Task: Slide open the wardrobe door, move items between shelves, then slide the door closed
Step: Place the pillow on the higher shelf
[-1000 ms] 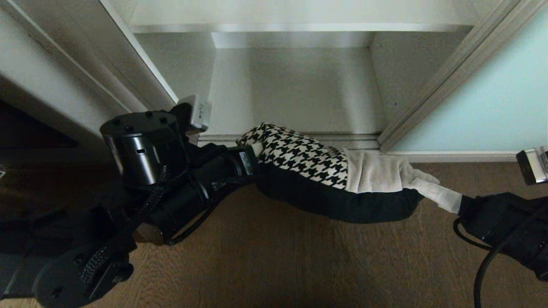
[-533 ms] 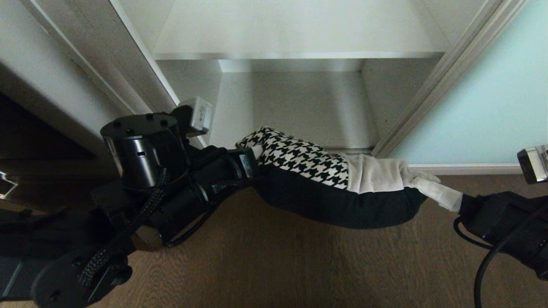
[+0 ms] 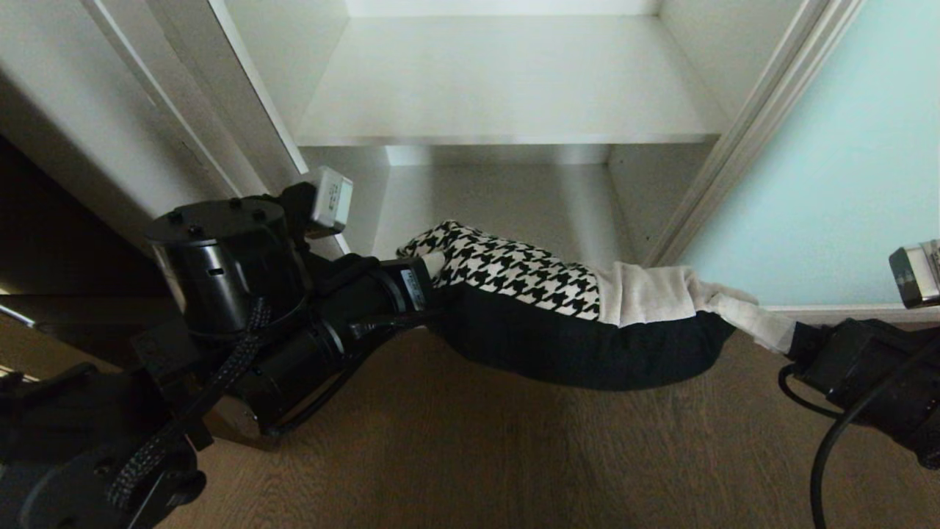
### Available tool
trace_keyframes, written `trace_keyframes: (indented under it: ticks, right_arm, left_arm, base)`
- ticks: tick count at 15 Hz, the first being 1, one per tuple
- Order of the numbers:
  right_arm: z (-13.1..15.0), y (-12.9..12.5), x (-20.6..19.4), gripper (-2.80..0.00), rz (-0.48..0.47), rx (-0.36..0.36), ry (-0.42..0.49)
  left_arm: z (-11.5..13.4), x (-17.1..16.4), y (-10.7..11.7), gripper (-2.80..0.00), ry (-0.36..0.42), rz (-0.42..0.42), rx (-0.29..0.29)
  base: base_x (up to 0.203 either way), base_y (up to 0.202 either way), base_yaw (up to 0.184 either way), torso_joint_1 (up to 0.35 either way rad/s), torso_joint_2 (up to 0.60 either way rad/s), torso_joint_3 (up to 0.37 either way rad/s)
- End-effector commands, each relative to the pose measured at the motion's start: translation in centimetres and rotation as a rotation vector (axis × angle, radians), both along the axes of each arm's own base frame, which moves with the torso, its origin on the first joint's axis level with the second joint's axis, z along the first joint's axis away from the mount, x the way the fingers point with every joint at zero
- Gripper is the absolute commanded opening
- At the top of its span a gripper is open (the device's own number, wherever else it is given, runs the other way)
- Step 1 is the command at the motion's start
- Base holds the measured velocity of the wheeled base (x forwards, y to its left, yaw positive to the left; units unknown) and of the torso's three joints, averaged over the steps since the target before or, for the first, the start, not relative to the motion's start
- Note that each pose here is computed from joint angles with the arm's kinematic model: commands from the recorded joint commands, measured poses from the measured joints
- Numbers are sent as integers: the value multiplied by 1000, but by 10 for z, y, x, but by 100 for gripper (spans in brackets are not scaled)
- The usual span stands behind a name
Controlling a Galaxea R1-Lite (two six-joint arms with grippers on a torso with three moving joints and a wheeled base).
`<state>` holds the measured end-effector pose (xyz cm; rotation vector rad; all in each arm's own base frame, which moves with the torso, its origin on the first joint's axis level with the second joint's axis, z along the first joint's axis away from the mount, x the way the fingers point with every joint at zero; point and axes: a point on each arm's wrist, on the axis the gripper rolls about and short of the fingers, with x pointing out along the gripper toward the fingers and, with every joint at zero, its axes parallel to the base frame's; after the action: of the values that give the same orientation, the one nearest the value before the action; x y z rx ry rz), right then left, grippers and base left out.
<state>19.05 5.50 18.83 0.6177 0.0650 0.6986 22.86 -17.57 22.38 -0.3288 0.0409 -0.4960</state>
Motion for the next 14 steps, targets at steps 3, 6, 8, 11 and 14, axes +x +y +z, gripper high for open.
trace_keyframes:
  ticks: [3,6,8,11,14]
  right_arm:
    - [4,-7,10,-280,-39,2,20]
    - [3,-7,10,-280,-40,-1,29]
    - [2,-7,10,-280,-38,-3,33]
    - [2,-7,10,-280,-38,-3,33]
    - [2,-7,11,-280,-38,-3,36]
  left_arm:
    - [2,-3,3,-280,-9,1,-10]
    - [1,-2,2,-280,-5,0,-11]
    - [2,-2,2,-280,-7,-2,-12]
    - [2,-2,2,-280,-9,-3,-12]
    - [1,0,0,-280,-7,-9,-10]
  base:
    - [0,0,0,1,2,207]
    - [0,0,0,-1,5,204]
    - [0,0,0,6,3,203]
    - [0,0,0,4,3,203]
    - [0,0,0,-2,1,202]
